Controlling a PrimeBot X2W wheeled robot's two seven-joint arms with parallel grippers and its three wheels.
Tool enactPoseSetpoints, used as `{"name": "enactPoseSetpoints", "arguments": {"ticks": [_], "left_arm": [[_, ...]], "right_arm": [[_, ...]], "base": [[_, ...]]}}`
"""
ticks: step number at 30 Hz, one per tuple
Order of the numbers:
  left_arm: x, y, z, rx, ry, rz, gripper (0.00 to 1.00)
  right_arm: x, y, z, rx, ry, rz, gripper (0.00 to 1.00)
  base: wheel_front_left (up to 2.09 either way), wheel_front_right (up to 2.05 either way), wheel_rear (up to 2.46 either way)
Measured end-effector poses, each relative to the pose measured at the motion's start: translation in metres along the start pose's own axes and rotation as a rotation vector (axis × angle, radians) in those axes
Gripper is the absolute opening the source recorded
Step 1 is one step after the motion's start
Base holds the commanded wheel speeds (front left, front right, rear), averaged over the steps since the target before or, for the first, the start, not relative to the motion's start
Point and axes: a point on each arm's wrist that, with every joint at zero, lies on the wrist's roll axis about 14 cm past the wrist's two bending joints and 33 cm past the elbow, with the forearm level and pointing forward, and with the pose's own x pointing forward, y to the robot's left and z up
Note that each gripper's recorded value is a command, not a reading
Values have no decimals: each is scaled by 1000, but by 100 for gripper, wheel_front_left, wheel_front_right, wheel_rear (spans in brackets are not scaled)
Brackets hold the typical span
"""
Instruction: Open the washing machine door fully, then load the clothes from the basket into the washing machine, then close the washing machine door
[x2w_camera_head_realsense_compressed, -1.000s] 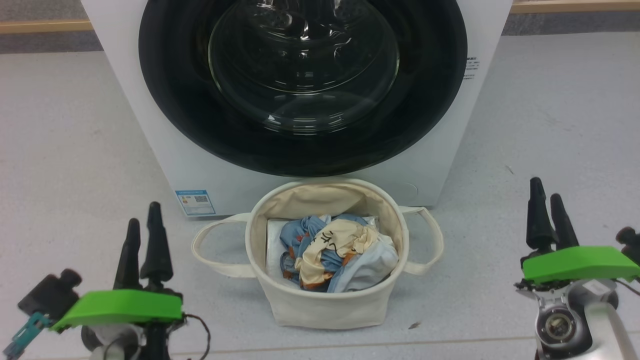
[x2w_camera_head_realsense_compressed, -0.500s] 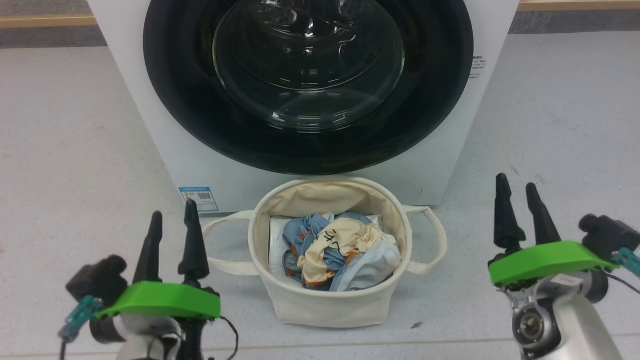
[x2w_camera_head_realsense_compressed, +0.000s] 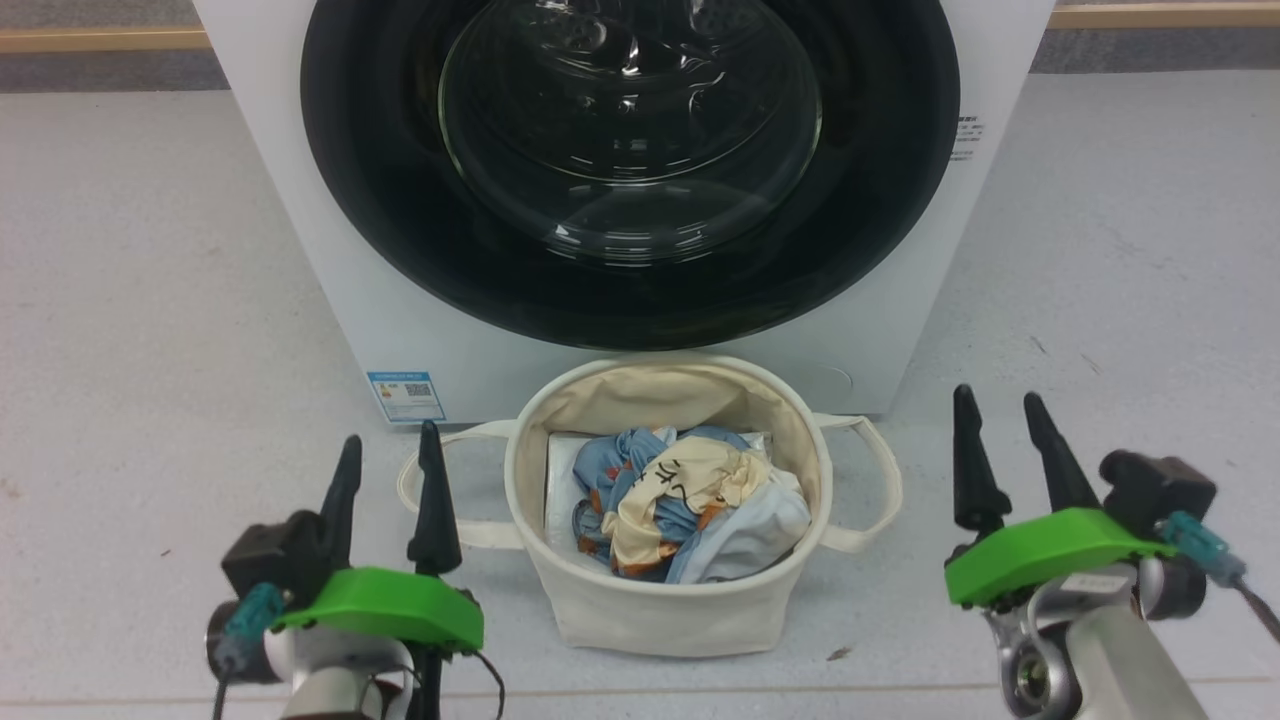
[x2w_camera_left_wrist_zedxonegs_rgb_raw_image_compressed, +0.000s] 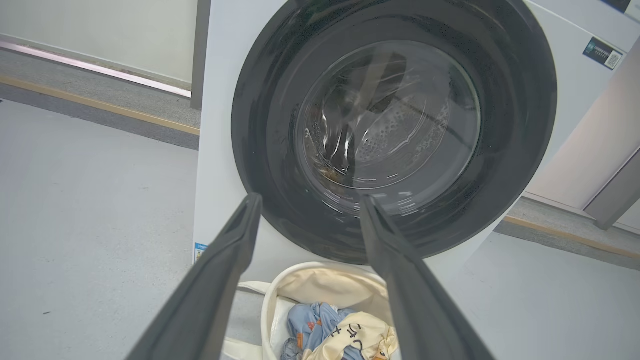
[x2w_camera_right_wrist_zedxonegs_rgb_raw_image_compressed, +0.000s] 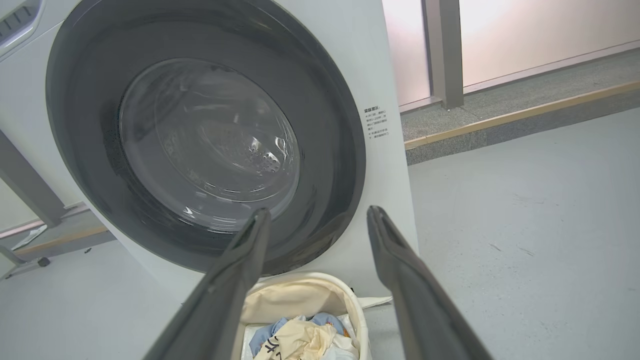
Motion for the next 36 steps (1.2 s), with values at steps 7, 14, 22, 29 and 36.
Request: {"name": "enactPoseSetpoints", "arguments": {"ticks": [7,14,22,29,36], "left_arm": [[-3,2,-28,112,64,2,100],[-2,5,-51,207,122,-7,100],[8,-4,-37,282,54,-29,100],[8,-12,-38,314,38,-51,100],[7,-12,-52,303,80,-55,100]], "right_arm": [[-1,-6,-32,-109,94,-5,100],[10,1,-25,-222,67,32,100],[11,11,-28,-309,62,78,100],[13,16,-28,-340,48,101,100],[16,14,-27,-290,40,88,100]], "base": [[0,0,0],[0,0,0],[0,0,0],[0,0,0],[0,0,0]]}}
